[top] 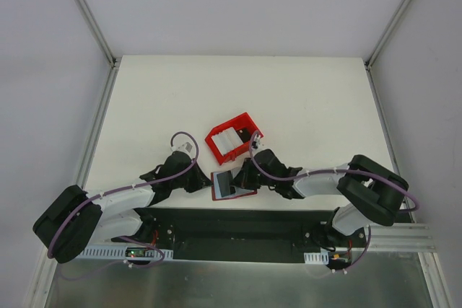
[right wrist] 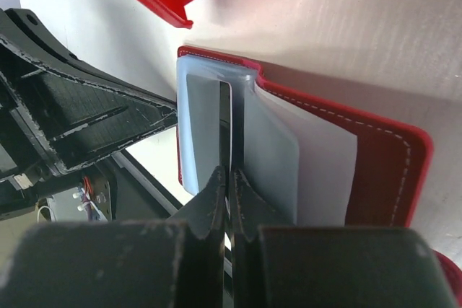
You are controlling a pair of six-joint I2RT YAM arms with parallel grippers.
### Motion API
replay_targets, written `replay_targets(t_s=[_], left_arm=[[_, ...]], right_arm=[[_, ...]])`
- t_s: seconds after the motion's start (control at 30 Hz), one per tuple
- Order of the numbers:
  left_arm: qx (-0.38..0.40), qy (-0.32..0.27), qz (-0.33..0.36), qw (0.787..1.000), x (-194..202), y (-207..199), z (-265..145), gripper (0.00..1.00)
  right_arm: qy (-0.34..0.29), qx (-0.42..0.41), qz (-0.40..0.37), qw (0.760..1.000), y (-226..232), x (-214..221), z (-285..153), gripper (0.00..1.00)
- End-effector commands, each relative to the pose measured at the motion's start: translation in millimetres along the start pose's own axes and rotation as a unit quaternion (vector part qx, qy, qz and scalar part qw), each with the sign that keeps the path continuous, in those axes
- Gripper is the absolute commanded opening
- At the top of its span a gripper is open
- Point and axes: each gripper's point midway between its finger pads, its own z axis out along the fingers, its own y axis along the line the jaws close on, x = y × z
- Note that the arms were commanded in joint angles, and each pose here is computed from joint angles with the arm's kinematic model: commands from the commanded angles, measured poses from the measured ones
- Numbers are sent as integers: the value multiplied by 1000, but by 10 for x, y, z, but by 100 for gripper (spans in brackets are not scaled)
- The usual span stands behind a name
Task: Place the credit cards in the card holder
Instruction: Insert the credit card into the card holder.
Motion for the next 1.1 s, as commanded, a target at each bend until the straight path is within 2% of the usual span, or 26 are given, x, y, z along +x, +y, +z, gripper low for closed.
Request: replay_targets(t_s=[0.0,0.07,0.23,0.37,0.73,0.8,0.87,1.07], left_arm=[[-25,-12,9,1000,-34,119,3,0],[-25,-12,11,1000,-36,118,6,0],[-26,-10,15,999,-36,117,7,0],[-25,-10,17,999,-42,104,9,0],[-25,-7,18,999,-42,91,16,0],[-26,-7,19,999,-43,92,20,0],[-25,-7,19,999,-44,85,22,0],[-23,-5,20,1000,-45,68,24,0]], right_arm=[[37,37,-38,998,-80,132,-13,1],[24,44,-43,998,-83,71,-56,7],[-3,72,-70,995,-94,-73,-210,35],[14,59,-73,995,-12,-44,-173,42],[54,26,-72,996,181,29,35,41],[54,22,-74,996,215,13,46,40],[54,19,-80,995,254,13,39,33],[51,29,-98,993,324,4,13,29]])
